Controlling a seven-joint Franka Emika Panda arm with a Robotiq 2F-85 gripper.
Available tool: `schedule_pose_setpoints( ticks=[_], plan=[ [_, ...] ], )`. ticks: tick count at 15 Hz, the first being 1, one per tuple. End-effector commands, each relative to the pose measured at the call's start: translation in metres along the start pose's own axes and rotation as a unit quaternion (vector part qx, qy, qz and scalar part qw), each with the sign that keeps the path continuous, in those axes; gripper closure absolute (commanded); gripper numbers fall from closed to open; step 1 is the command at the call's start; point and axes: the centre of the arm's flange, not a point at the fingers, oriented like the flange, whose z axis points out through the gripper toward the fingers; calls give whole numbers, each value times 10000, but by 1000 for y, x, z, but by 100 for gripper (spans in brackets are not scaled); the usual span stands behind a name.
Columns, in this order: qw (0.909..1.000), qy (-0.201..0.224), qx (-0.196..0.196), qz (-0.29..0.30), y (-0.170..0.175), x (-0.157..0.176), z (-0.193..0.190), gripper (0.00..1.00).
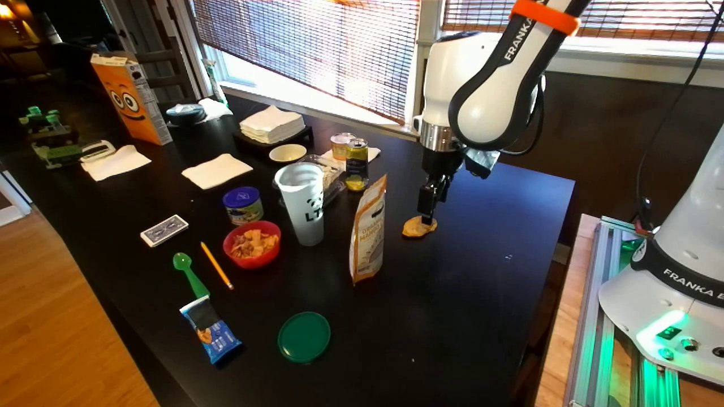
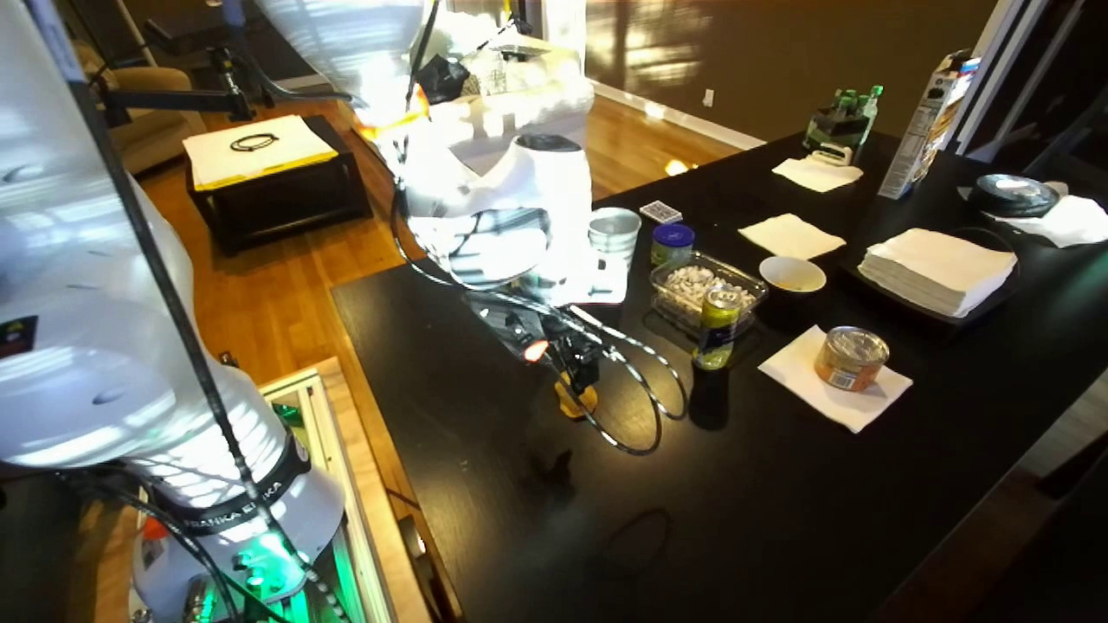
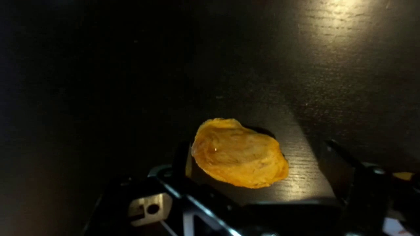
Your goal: Pick up the snack on the right and put it in the white packet
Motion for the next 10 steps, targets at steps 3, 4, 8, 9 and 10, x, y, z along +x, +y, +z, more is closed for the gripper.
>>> schedule_pose_setpoints(
  ticks=[3, 4, 8, 9, 10],
  plan=[
    [9987, -92, 491, 86, 21, 5, 36, 0],
    [9983, -61, 575, 94, 24, 5, 38, 0],
    [9963, 90, 844, 119, 35, 10, 44, 0],
    [9958, 106, 896, 134, 37, 11, 46, 0],
    [9953, 110, 955, 143, 40, 12, 48, 0]
  ],
)
